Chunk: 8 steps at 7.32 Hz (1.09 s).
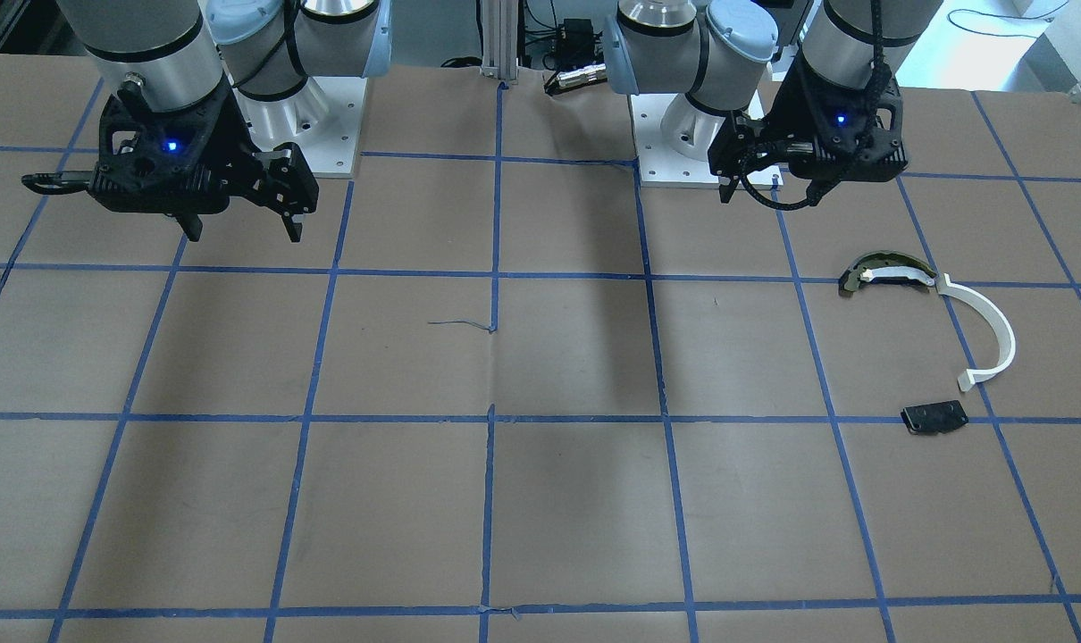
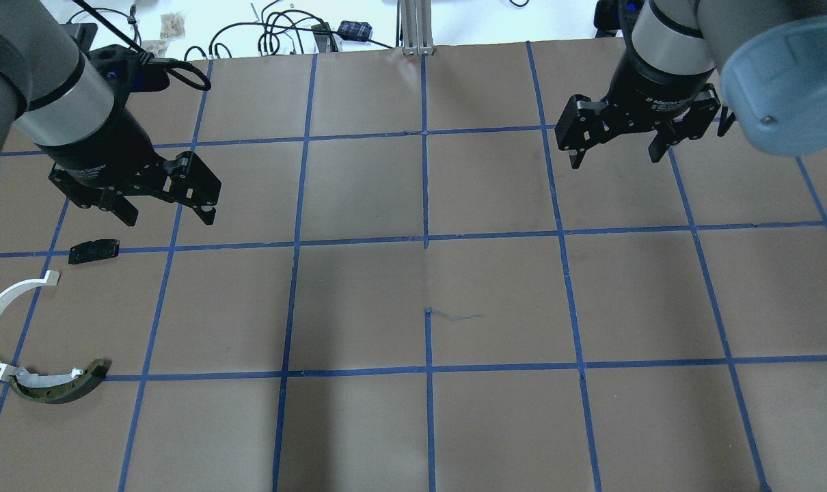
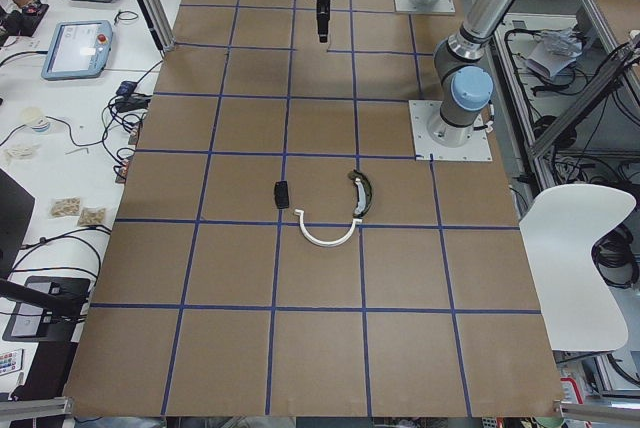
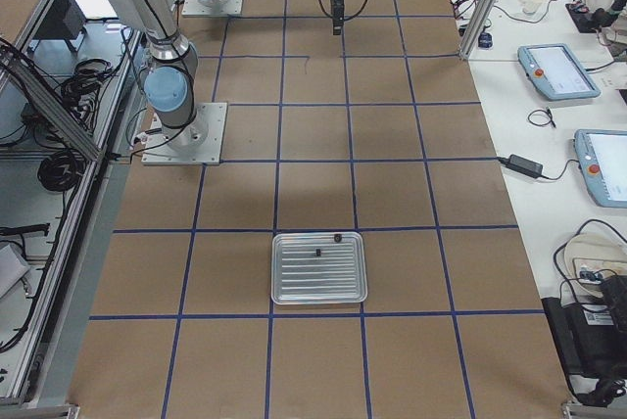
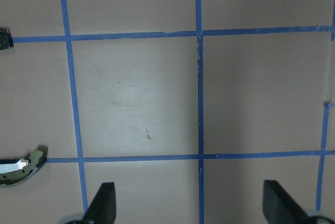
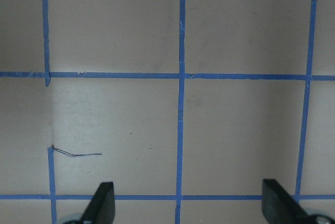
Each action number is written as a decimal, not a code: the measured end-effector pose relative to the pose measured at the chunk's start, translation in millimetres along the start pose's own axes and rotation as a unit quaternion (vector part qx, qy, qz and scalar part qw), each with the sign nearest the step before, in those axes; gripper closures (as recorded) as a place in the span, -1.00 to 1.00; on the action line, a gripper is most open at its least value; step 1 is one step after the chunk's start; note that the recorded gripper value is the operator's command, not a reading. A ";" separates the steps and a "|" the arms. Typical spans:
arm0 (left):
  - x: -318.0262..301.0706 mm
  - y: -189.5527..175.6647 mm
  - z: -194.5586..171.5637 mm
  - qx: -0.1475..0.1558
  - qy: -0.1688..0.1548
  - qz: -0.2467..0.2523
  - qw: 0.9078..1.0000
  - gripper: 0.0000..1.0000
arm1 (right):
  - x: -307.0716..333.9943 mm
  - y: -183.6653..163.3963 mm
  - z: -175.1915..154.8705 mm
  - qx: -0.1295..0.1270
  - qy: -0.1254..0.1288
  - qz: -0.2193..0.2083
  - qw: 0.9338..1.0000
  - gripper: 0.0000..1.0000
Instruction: Place bearing gear from tray to pile
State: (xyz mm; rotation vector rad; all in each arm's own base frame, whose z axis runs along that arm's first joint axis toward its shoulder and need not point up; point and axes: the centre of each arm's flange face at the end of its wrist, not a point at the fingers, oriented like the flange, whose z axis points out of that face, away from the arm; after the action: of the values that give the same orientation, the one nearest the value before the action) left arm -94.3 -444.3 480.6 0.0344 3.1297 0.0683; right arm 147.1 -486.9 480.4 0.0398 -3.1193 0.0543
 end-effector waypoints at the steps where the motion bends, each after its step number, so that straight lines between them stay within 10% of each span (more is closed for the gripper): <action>1: 0.0 0.2 -0.1 0.000 0.000 0.000 1.000 -1.00 | 0.0 -0.1 0.1 0.000 0.000 0.000 1.000 -1.00; 5: 0.0 0.2 -0.2 0.000 0.000 0.000 1.000 -1.00 | 16.3 -6.3 -8.3 -0.002 0.007 -0.002 1.000 -1.00; 8: 0.3 0.0 -0.2 0.000 0.000 0.000 1.000 -1.00 | 131.7 -13.3 -15.8 -0.037 0.005 -0.118 0.992 -1.00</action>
State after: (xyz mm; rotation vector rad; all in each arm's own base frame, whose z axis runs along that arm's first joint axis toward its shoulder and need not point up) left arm -94.6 -444.3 480.8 0.0351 3.1306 0.0670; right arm 16.1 -502.9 499.5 0.4040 -3.0780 -0.0638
